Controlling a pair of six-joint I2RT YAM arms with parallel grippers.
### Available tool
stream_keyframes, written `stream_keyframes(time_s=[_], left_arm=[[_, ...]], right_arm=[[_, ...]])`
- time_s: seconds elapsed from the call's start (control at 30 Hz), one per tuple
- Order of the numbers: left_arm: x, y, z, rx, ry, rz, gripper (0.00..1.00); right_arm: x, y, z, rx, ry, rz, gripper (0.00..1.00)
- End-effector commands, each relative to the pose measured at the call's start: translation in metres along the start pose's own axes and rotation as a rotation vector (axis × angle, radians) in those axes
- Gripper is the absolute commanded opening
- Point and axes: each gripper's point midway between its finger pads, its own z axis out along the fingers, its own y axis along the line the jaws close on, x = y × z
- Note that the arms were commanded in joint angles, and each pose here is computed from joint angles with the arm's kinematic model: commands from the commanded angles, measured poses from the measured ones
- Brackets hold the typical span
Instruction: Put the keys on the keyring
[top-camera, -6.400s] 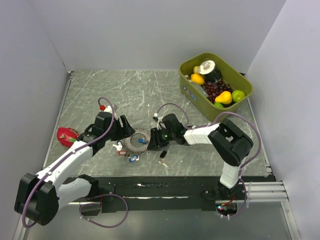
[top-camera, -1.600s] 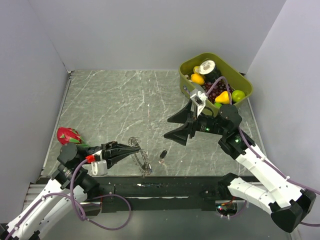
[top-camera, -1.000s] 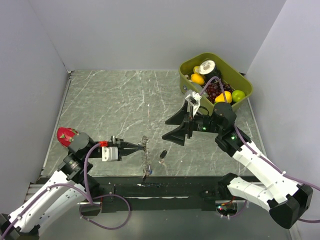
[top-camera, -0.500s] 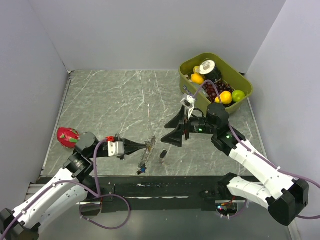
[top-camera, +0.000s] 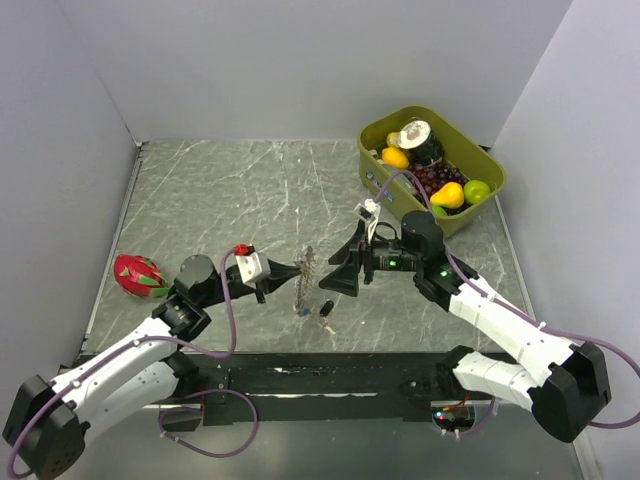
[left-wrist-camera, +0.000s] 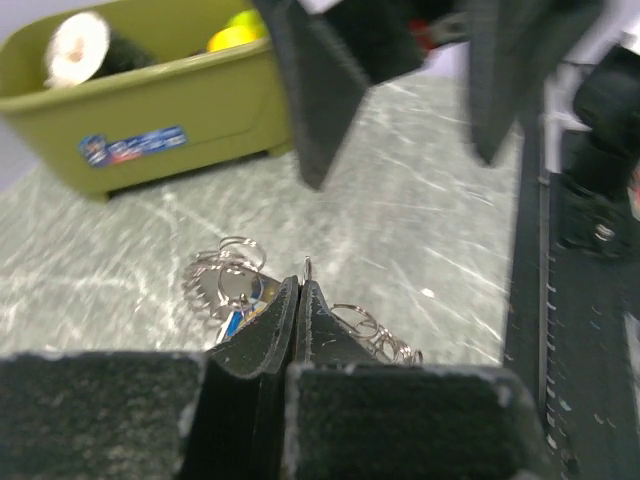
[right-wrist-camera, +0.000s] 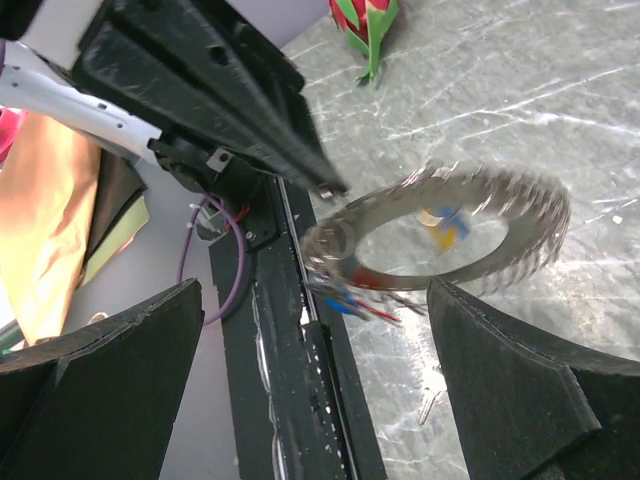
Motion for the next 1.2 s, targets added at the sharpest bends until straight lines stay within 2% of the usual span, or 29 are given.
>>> stream_keyframes(time_s=[0.0, 0.13, 0.23, 0.27, 0.53, 0.57, 0.87, 1.17], left_arm=[[-0.030, 0.032, 0.003, -0.176, -0.147, -0.005, 0.01], [0.012, 0.038, -0.010, -0.304, -0.142, -0.182, 0.01], [0.017, 0.036, -0.023, -0.354, -0.207, -0.243, 0.01], [0.034, 0.033, -0.030, -0.378, -0.190, -0.269, 0.01], [0.065, 0.026, -0.063, -0.478, -0.193, -0.323, 0.01], [0.074, 0.025, -0.065, -0.490, -0.166, -0.341, 0.01], [0.085, 0.013, -0.071, -0.478, -0.182, -0.460, 0.01], [0.054, 0.036, -0.059, -0.510, -0.198, -0.364, 0.01]], right_arm=[[-0.006, 0.001, 0.004, -0.013, -0.036, -0.030, 1.00], [-0.001, -0.003, 0.007, -0.013, -0.029, -0.013, 1.00], [0.003, -0.005, 0.007, -0.010, -0.023, -0.005, 1.00], [0.004, -0.006, 0.007, -0.008, -0.023, 0.000, 1.00], [0.010, -0.009, 0.011, -0.015, -0.011, 0.027, 1.00], [0.011, -0.009, 0.012, -0.021, -0.012, 0.025, 1.00], [0.019, -0.014, 0.016, -0.022, 0.010, 0.053, 1.00], [0.017, -0.013, 0.017, -0.019, 0.005, 0.051, 1.00]])
